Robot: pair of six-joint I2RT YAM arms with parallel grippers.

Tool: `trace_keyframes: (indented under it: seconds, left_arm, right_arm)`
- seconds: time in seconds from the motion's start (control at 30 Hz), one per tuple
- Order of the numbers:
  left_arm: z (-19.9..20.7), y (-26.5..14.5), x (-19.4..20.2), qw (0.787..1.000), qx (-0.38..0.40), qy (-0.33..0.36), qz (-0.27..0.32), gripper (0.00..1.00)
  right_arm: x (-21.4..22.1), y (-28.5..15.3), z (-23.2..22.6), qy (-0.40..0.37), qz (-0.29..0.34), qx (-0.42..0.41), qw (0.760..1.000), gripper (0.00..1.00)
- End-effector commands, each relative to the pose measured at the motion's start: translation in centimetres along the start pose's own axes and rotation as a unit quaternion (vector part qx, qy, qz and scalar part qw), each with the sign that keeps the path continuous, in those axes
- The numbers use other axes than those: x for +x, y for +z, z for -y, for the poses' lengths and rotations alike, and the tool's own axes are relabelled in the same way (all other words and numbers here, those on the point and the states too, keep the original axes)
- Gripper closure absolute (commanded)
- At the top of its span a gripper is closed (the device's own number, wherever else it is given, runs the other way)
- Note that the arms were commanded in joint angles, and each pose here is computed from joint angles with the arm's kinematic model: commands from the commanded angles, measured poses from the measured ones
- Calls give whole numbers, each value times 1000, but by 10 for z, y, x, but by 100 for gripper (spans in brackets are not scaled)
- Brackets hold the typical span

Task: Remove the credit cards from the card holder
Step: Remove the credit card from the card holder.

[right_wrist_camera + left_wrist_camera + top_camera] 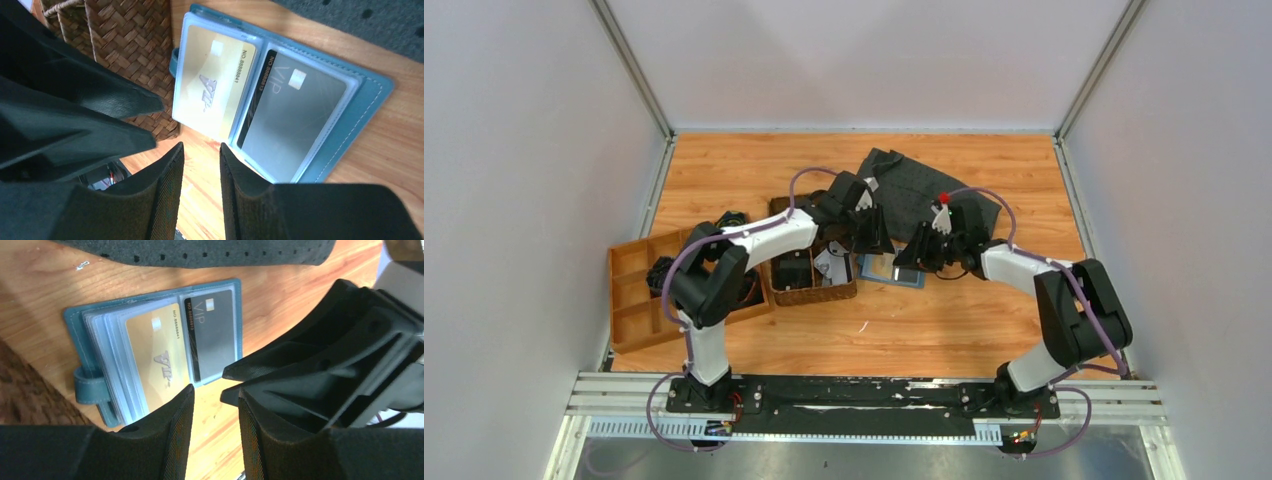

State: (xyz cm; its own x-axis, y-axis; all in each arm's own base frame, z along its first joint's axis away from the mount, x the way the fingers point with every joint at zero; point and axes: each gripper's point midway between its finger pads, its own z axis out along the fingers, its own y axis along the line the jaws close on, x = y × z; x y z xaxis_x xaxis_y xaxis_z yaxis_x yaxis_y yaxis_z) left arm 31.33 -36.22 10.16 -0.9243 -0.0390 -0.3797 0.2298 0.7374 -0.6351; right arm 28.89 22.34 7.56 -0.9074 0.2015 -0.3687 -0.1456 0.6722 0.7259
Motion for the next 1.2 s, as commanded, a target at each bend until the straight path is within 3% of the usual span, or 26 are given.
trace_keyframes:
  seconds: [0.0, 0.47, 0.77, 1.17]
  left_arm:
    - [-13, 25, 16, 999, 10, -24, -32, 60]
    - [-60, 42, 32, 995, -75, -47, -48, 60]
    - [-62, 42, 33, 995, -75, -47, -50, 60]
    - [-63, 43, 35, 995, -73, -48, -52, 60]
  right_arm:
    - [-5, 6, 3, 26, 3, -10, 1000, 66]
    - [-10, 25, 15, 75, 2, -27, 997, 76]
    - [-12, 35, 29, 87, 7, -9, 996, 64]
    - [-10, 44, 22, 107, -2, -50, 993, 69]
